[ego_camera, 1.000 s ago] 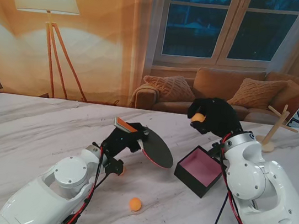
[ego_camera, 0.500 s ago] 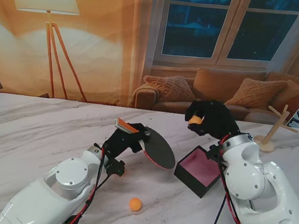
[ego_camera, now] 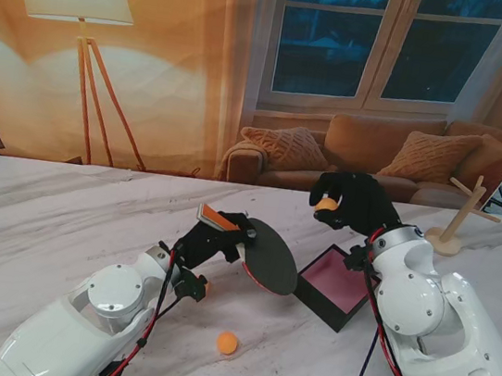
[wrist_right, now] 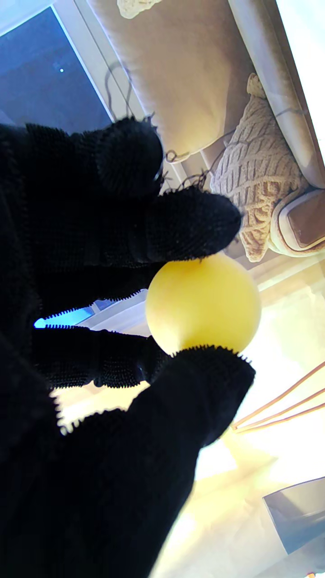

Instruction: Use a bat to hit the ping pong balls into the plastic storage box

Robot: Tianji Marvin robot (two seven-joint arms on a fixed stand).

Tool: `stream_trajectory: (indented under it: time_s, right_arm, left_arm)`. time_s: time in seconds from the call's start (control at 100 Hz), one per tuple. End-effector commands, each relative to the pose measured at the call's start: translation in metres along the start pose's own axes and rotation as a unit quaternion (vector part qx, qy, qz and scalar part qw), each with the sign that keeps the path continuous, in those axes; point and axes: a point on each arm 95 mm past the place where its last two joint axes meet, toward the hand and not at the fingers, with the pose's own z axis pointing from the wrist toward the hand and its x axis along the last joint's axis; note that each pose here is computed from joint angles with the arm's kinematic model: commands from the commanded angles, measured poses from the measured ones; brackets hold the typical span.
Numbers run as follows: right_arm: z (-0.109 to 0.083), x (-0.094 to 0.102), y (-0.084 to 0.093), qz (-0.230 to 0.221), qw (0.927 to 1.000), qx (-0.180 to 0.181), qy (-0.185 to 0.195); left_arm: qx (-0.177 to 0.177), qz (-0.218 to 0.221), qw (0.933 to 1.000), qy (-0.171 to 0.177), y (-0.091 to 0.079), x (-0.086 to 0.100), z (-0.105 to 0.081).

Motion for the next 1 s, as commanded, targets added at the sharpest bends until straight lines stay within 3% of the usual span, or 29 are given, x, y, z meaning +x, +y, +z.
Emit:
stream_trajectory:
  time_s: [0.0,0.37,0.75,0.99]
  right_arm:
    - [0.000,0.002,0.003,0.004,1.0000,-0.002,-0.001]
    - [-0.004,0.006,0.001,0.021,0.9997,0.008,0.003]
    - [-0.007,0.014,0.002,0.024,0.9996,0.005,0.017]
    - [-0.003,0.018,0.006,0.029,0.9994,-0.008,0.019]
  left_arm:
    - [-0.013,0.002,0.9999,0.005,0.003,0.003,0.001]
    - [-0.018,0.002,0.9998,0.010,0.007,0.000,0.005]
    - [0.000,0.012,0.9997,0.022,0.001,0.007,-0.005]
    - [-0.004,0.029,0.9996,0.006,-0.004,0.003,-0.014]
